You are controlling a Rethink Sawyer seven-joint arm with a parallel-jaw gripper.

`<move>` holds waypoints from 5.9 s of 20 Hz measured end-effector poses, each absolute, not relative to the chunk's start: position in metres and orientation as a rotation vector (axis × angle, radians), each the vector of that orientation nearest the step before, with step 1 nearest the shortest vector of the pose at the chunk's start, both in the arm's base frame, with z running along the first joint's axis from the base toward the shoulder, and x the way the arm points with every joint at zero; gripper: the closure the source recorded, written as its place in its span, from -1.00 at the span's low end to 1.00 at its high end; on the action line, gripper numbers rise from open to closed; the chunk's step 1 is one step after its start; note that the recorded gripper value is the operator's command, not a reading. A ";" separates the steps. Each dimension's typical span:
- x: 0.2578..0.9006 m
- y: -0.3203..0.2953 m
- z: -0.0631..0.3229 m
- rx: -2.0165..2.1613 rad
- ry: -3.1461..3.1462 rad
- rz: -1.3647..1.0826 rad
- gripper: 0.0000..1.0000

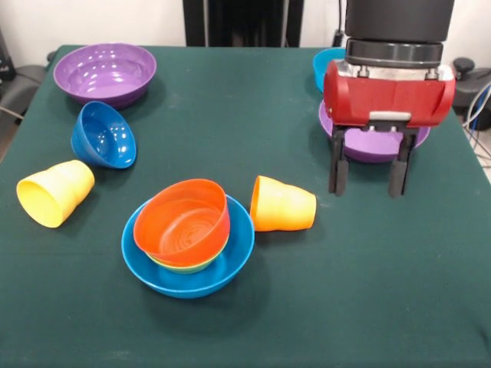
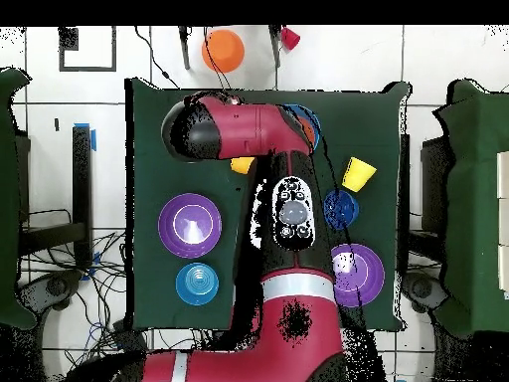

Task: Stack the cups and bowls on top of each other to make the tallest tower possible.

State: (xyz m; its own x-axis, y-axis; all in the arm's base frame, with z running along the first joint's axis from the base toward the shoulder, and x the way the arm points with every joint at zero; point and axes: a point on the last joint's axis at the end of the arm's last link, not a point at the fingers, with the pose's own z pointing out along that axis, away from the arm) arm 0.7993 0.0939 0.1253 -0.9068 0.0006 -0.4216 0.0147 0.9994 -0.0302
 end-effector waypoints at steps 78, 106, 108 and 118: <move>0.659 0.064 0.108 0.180 2.990 -0.057 -1.00; 0.584 0.055 0.029 0.233 3.050 -0.085 -1.00; 0.576 0.056 0.018 0.225 3.072 -0.098 -1.00; 0.563 0.069 0.001 0.185 3.110 -0.088 -1.00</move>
State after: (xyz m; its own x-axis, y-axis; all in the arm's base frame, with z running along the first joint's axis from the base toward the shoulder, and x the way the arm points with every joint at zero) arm 0.5633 0.0692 0.0009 -0.9927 0.1175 -0.0281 0.1189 0.9914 -0.0548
